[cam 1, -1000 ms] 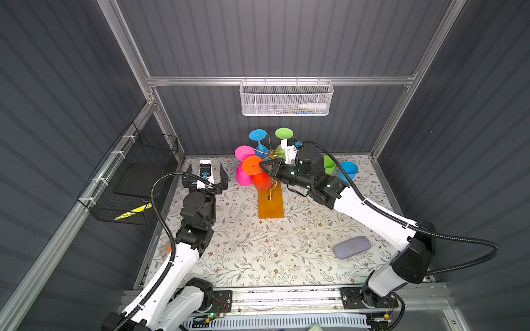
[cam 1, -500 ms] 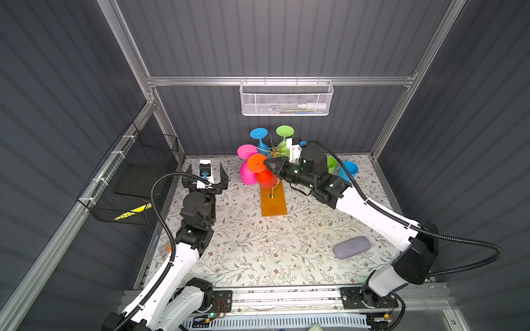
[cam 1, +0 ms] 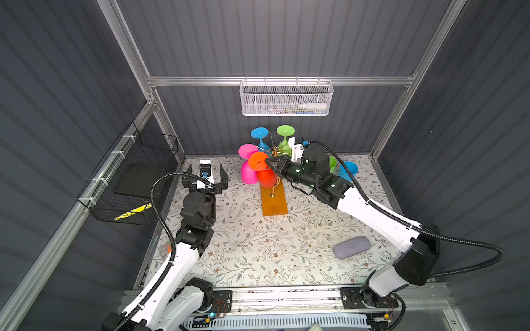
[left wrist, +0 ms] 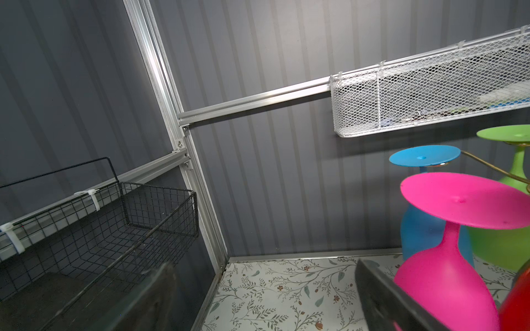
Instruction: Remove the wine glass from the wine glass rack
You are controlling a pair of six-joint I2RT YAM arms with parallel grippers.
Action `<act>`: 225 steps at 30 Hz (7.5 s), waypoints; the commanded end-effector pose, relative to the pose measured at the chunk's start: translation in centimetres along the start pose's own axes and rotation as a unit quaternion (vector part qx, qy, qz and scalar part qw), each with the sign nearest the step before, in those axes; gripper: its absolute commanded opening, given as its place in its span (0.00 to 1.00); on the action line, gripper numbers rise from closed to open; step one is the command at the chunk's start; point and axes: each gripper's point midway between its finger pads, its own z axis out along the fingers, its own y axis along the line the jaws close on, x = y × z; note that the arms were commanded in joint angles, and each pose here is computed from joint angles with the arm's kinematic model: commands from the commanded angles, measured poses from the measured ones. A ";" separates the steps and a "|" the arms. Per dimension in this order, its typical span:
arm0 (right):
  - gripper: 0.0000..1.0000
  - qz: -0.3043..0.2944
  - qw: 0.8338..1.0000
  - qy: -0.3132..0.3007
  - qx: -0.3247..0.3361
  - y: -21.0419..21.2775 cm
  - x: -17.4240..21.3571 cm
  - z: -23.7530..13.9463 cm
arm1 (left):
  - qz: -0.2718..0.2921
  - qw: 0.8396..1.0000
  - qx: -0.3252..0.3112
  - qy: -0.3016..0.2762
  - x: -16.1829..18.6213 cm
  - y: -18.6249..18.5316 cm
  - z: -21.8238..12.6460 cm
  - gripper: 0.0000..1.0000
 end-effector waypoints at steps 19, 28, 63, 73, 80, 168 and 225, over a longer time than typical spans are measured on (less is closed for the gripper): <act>0.00 0.049 0.995 -0.080 -0.020 -0.2 -3.2 -3.0 | -0.010 1.000 -0.006 -0.005 -0.3 0.5 -0.4 1.00; 0.00 0.059 0.994 -0.096 -0.016 -0.7 -3.4 -3.8 | -0.009 1.000 -0.005 -0.002 -0.1 0.5 -0.4 0.99; 0.00 0.031 0.997 -0.071 0.003 -0.2 -2.4 -2.2 | -0.008 1.000 -0.005 -0.003 -0.1 0.5 -0.4 1.00; 0.00 0.035 0.998 -0.055 -0.006 0.4 -2.0 -0.9 | -0.009 1.000 -0.005 -0.003 -0.1 0.5 -0.4 0.99; 0.00 0.036 0.998 -0.054 -0.001 0.2 -1.8 -0.4 | -0.009 1.000 -0.005 -0.004 -0.2 0.5 -0.4 1.00; 0.00 -0.301 0.945 -0.125 0.003 8.7 -5.2 -21.6 | -0.258 0.833 0.487 0.037 -15.1 -12.0 -4.0 0.74; 0.00 -0.342 0.930 0.012 -0.134 13.6 -4.5 -7.9 | -0.353 0.622 0.697 0.039 -18.0 -15.7 -4.8 0.40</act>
